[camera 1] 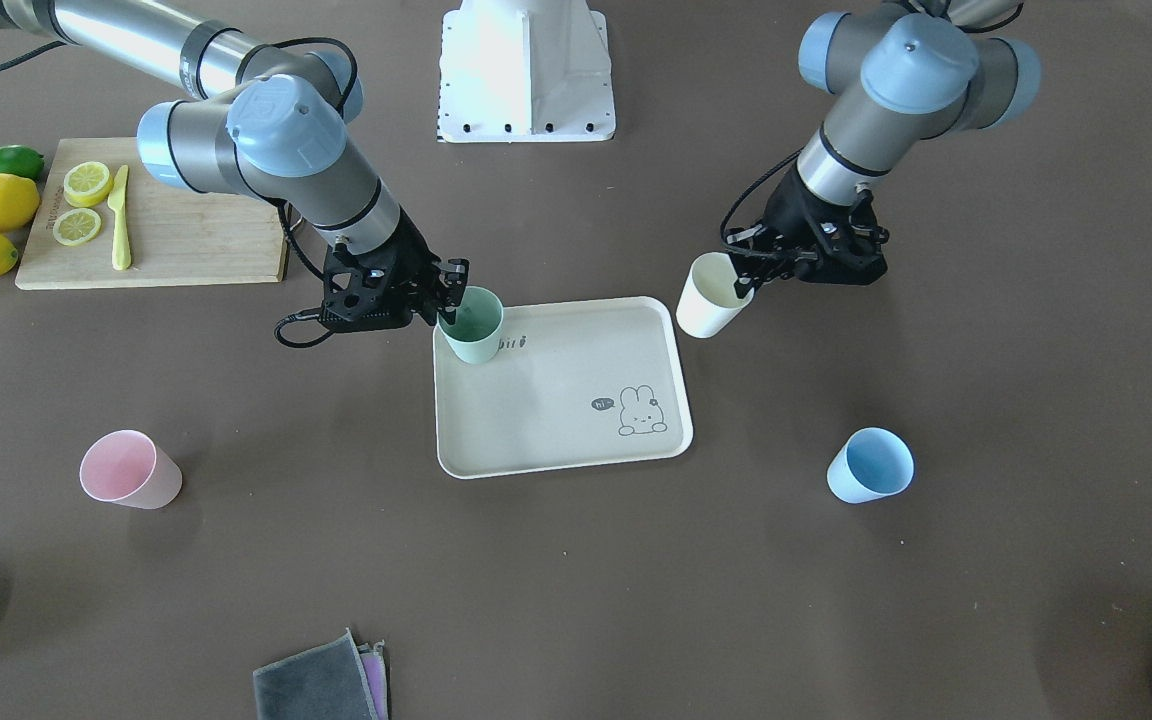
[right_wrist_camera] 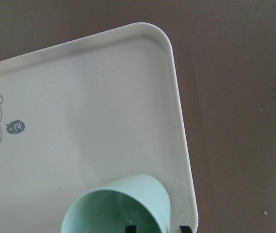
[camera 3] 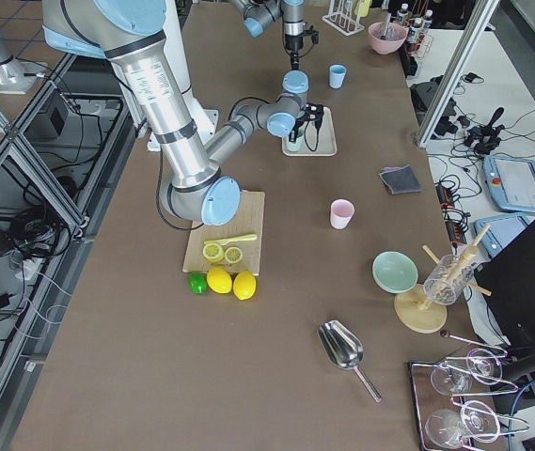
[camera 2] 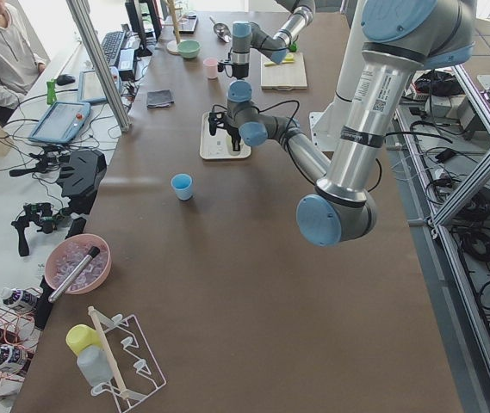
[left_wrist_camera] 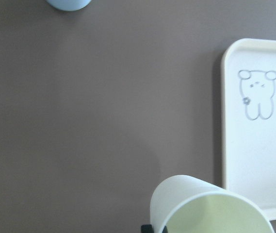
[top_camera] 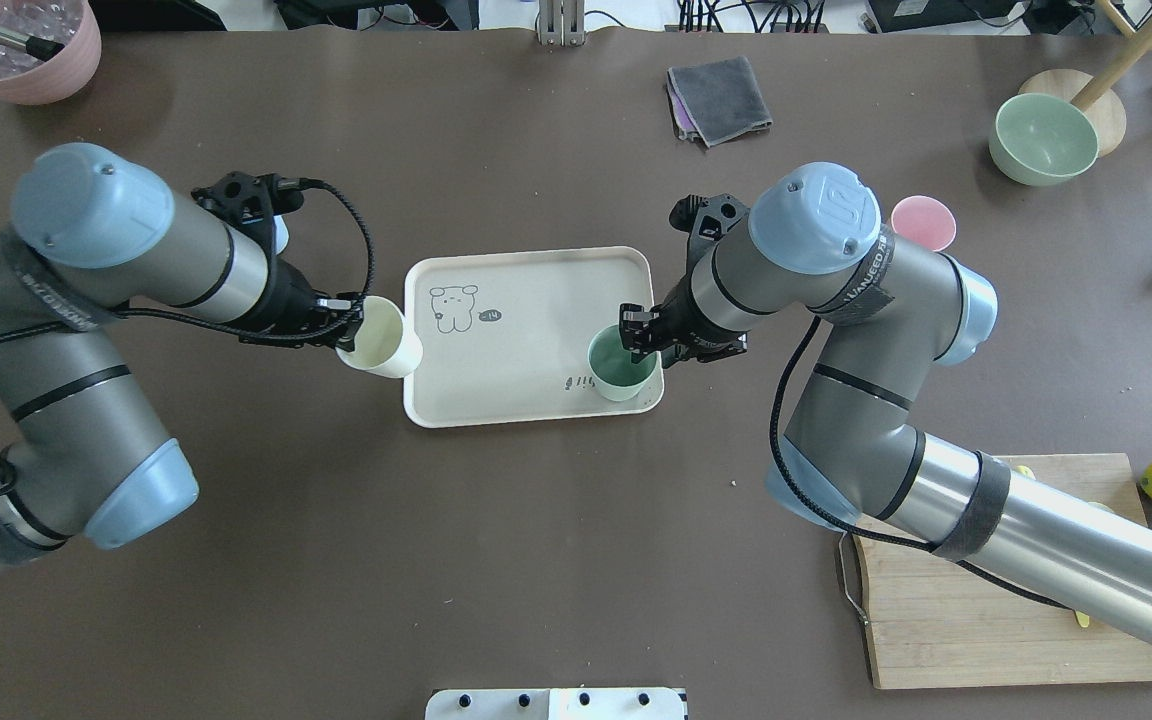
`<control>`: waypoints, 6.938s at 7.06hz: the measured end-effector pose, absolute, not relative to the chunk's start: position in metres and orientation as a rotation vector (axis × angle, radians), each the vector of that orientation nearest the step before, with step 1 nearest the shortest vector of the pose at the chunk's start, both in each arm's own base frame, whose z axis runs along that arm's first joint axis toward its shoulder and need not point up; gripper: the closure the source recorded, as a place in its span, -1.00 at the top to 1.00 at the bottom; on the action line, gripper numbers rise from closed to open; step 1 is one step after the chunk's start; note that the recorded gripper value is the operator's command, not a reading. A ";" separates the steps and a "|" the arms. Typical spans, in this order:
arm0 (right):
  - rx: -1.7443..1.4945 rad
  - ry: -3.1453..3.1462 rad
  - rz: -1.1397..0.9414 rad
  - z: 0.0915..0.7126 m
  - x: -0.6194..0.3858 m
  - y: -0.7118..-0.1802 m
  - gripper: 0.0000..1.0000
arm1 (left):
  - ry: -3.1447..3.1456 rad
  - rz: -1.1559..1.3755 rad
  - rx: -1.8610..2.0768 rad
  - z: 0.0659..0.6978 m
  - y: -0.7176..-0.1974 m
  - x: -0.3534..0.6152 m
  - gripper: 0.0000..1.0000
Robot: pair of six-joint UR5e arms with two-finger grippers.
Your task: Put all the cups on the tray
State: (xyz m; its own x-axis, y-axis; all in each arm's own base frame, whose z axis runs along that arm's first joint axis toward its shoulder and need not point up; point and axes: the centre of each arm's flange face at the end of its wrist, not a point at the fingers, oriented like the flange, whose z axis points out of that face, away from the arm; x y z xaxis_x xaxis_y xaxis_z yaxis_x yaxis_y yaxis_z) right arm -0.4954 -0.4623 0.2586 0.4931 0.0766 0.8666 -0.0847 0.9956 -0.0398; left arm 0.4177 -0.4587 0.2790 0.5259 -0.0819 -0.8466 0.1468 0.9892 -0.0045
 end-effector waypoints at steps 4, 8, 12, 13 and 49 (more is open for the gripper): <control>-0.039 -1.025 0.088 0.302 -0.367 -0.549 0.98 | 0.944 -0.139 0.105 0.255 -0.458 0.490 0.94; 0.001 -0.854 0.016 0.418 -0.267 -0.614 0.93 | 0.949 -0.129 0.130 0.245 -0.508 0.409 0.94; -0.028 -0.799 0.017 0.492 -0.265 -0.628 0.36 | 0.911 -0.095 0.177 0.274 -0.557 0.326 0.94; -0.034 -0.796 0.018 0.501 -0.268 -0.629 -0.60 | 0.891 -0.080 0.191 0.285 -0.565 0.315 0.91; 0.091 -0.775 -0.161 0.614 0.012 -0.540 1.00 | 0.703 0.210 0.158 0.582 -0.490 -0.022 0.96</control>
